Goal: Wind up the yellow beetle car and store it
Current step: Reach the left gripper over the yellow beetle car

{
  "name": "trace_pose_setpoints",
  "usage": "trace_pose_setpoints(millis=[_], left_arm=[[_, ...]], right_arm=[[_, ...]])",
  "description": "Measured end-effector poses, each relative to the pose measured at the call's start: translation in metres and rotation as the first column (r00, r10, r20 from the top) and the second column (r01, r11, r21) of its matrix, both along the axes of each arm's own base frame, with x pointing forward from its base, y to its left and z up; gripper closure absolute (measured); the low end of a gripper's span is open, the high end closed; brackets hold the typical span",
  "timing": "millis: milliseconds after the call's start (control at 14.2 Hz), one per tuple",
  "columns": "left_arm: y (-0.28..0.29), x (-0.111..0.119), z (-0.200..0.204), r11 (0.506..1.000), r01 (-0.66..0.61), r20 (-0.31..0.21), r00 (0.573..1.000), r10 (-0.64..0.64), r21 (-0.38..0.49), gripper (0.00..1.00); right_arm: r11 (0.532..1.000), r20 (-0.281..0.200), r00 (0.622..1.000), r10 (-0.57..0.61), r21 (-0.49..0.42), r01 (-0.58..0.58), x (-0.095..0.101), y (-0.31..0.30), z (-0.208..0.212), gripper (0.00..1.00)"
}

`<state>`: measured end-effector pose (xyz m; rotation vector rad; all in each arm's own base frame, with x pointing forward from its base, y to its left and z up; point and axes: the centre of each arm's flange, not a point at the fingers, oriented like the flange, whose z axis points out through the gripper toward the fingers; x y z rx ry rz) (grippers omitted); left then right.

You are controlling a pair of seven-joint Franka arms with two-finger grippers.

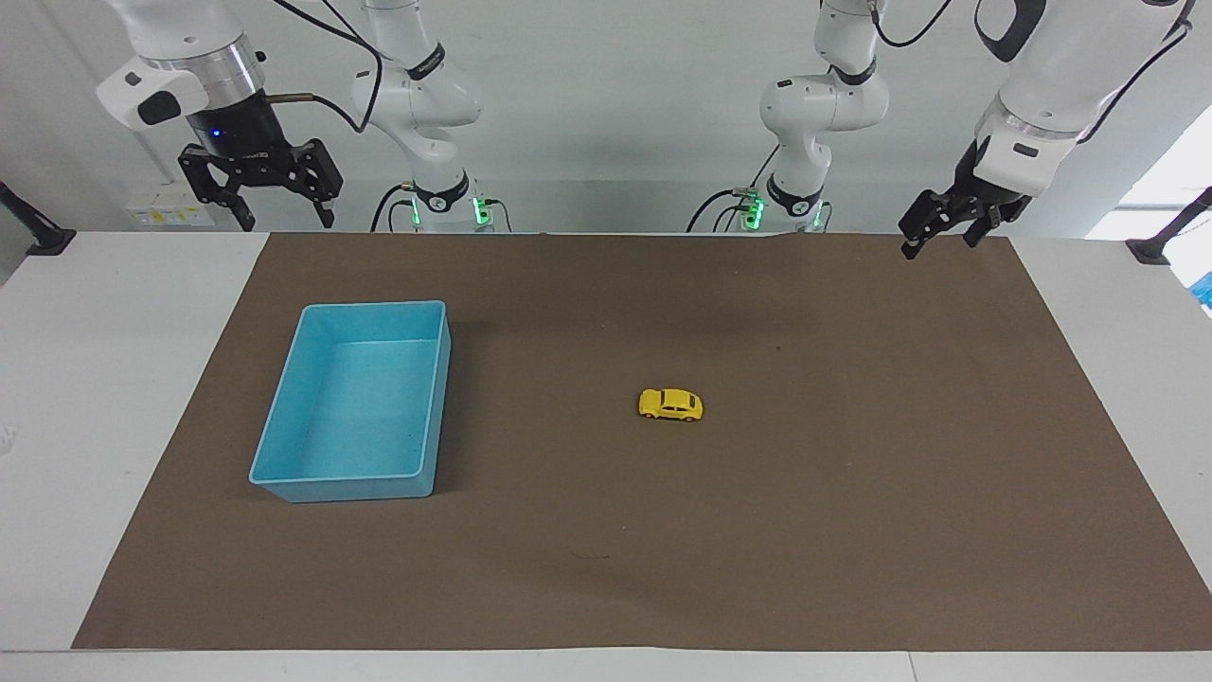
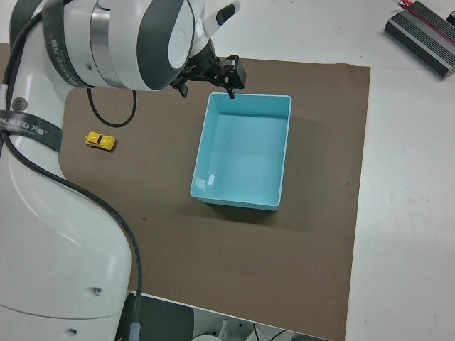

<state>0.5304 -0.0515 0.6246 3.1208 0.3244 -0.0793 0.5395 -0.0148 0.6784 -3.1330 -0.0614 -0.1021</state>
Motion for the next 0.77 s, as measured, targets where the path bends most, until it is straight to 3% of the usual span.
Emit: trace_pose_setpoints(millis=[491, 772], left_arm=[[-0.031, 0.001, -0.032, 0.985, -0.174, -0.012, 0.985, 0.174, 0.013, 0.00], [-0.041, 0.005, -0.045, 0.935, -0.354, 0.012, 0.935, 0.354, 0.012, 0.00]], right_arm=[[1.000, 0.000, 1.000, 0.000, 0.000, 0.000, 0.000, 0.000, 0.000, 0.00], [1.000, 0.000, 1.000, 0.000, 0.000, 0.000, 0.000, 0.000, 0.000, 0.00]])
